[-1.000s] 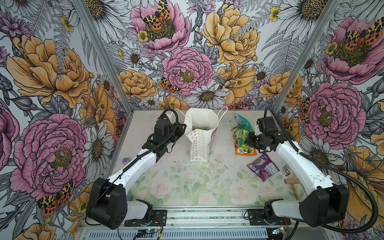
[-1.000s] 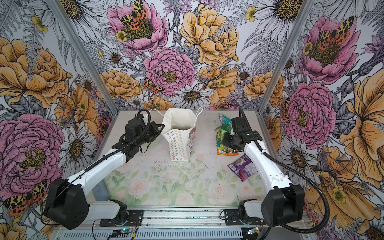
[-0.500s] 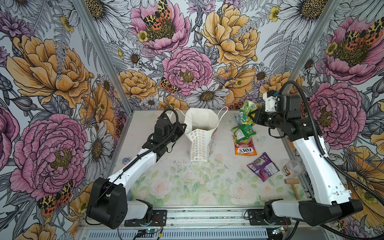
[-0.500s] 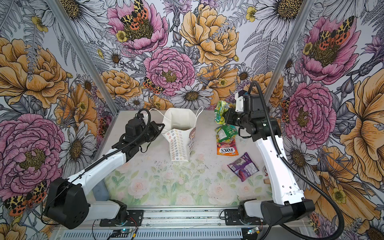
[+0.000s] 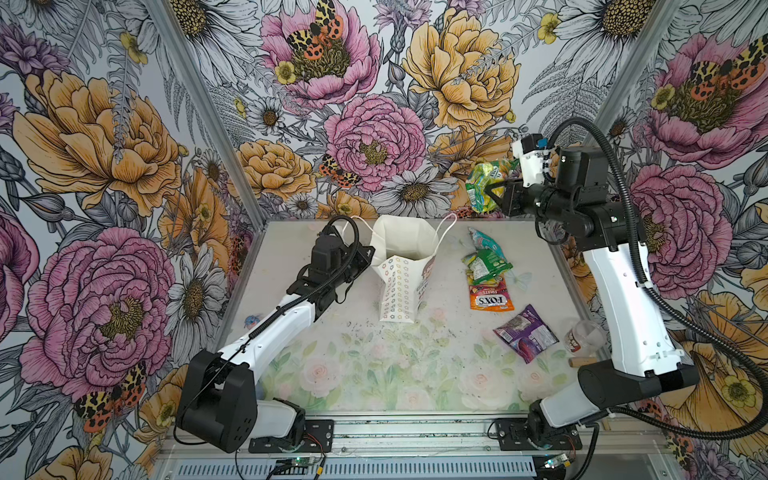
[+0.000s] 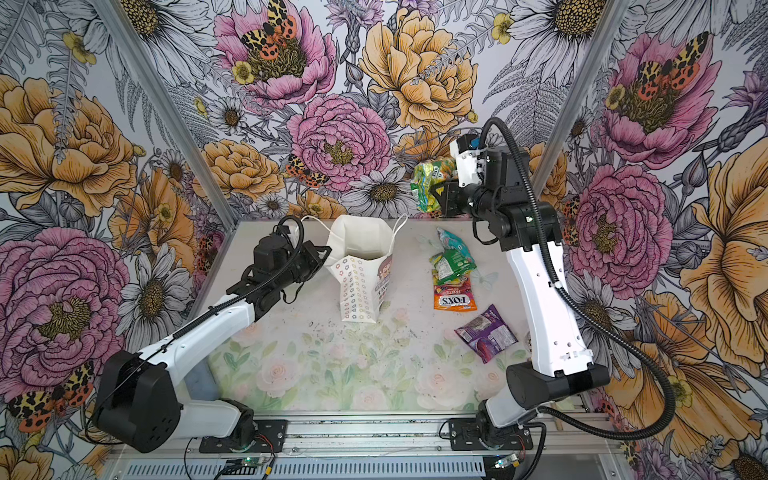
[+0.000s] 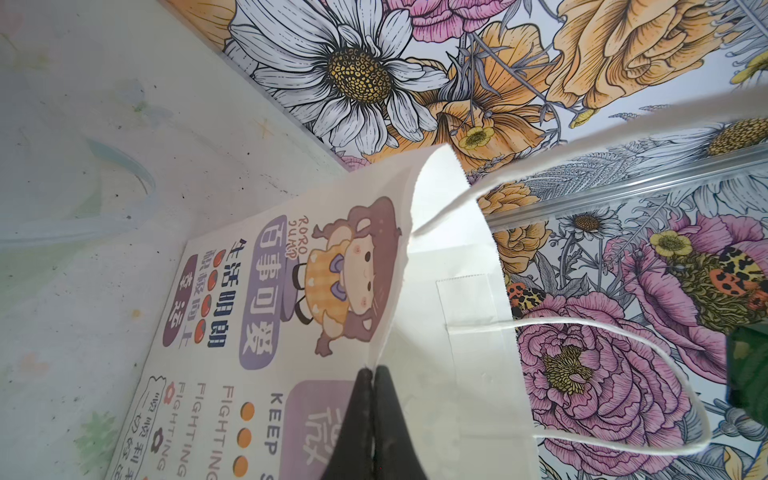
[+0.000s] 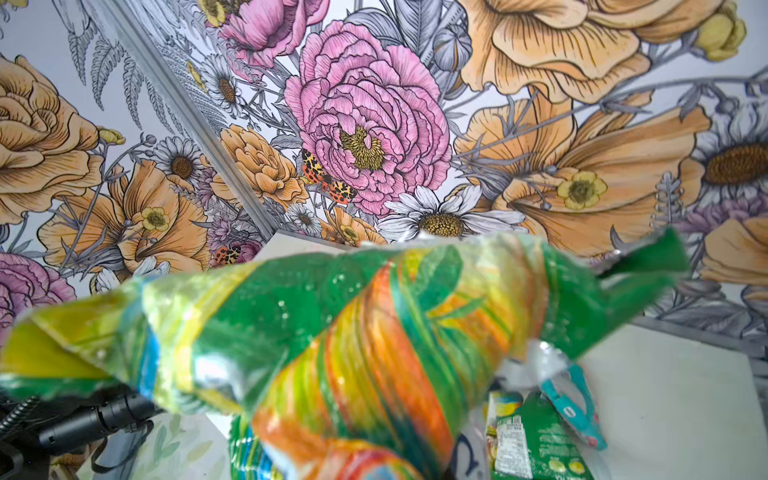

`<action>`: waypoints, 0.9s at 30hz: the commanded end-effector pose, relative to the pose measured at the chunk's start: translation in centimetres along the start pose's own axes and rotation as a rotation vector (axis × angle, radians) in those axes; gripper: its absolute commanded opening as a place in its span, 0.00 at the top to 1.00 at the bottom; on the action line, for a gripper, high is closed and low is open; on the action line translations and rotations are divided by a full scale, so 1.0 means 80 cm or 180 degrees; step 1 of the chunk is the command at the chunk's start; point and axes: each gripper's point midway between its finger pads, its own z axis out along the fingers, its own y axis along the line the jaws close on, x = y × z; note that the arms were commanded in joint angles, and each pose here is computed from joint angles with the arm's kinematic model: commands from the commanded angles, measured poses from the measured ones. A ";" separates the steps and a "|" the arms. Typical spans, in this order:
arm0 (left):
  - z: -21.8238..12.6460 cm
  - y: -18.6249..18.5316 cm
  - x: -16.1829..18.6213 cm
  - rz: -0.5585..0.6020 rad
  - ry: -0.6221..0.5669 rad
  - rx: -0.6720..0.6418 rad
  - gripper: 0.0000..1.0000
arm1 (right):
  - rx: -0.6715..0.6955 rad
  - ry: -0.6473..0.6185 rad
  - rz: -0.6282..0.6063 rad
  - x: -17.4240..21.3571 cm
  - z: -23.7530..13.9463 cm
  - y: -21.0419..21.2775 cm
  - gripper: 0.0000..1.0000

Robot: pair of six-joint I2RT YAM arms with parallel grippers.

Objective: Place the snacks into the paper bag
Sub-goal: 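Lift the green packet with the right gripper and swing toward the bag, then lower the green packet into the bag opening beside the left gripper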

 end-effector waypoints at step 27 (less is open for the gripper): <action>-0.006 -0.007 0.001 0.0064 0.0053 0.0055 1.00 | -0.0832 0.0442 -0.2076 0.074 0.146 0.155 1.00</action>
